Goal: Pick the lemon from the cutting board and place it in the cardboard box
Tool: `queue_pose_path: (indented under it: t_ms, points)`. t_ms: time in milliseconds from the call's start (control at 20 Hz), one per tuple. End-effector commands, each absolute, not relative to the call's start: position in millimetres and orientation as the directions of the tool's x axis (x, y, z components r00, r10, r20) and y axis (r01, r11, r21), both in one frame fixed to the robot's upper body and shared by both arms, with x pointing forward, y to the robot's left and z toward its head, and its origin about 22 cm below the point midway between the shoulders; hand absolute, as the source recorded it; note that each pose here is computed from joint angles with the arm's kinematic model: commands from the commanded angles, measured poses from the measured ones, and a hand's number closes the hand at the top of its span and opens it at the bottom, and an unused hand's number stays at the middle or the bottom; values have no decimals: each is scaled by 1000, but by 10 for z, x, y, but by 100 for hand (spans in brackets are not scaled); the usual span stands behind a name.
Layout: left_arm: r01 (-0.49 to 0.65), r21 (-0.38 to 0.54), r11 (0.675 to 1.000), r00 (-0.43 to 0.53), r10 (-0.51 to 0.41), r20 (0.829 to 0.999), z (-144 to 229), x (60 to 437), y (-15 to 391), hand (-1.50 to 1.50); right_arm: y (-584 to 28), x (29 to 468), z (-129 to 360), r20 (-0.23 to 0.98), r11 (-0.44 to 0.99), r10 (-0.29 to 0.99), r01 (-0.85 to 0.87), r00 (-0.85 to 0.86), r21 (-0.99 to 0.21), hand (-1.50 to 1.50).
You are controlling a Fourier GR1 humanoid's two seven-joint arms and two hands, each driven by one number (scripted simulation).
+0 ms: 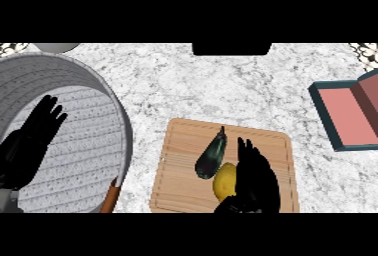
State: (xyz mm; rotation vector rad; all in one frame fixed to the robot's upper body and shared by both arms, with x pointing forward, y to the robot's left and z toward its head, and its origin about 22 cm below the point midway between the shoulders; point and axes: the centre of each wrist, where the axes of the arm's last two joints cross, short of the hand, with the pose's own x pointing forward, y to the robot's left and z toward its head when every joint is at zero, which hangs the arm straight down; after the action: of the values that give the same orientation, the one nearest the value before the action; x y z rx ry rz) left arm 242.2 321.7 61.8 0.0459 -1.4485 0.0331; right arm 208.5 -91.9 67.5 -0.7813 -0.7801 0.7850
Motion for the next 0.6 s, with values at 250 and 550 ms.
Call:
queue_pose_path:
  t_ms: [250,550]
  points:
    - [-66,8,998,116,0,993,680,2468,3139,0,-910,2142,570,153,453,762,-349,629,-820,-150]
    - [-55,15,998,121,-8,993,559,2370,3142,0,-799,2199,590,166,455,764,-338,624,-824,-150]
